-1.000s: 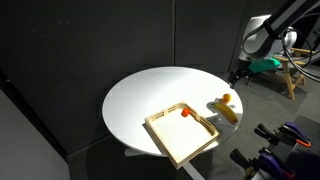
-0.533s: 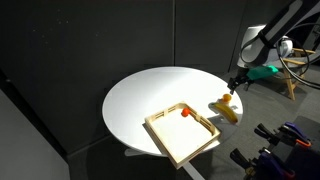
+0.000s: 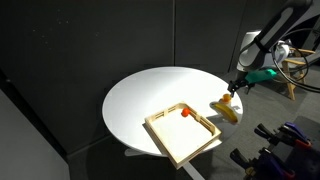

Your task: Put the banana in the box

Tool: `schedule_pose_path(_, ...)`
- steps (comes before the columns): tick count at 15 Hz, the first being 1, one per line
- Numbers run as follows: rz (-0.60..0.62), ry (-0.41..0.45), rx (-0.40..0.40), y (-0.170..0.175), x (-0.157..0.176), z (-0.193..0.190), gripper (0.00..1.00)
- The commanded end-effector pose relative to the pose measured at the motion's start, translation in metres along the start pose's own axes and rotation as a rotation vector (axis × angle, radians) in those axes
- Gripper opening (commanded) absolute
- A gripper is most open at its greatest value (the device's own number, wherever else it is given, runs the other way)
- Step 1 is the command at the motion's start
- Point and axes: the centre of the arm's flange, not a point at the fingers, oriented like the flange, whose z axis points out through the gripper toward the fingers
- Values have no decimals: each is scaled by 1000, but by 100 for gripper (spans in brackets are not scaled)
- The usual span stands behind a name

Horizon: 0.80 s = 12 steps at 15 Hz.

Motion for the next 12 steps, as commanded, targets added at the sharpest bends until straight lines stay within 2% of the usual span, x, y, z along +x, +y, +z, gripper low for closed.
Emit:
schedule_pose_path(1, 38, 1, 4, 2, 9, 6, 100)
schedule_pose_path(12, 49, -24, -11, -13, 12, 25, 100)
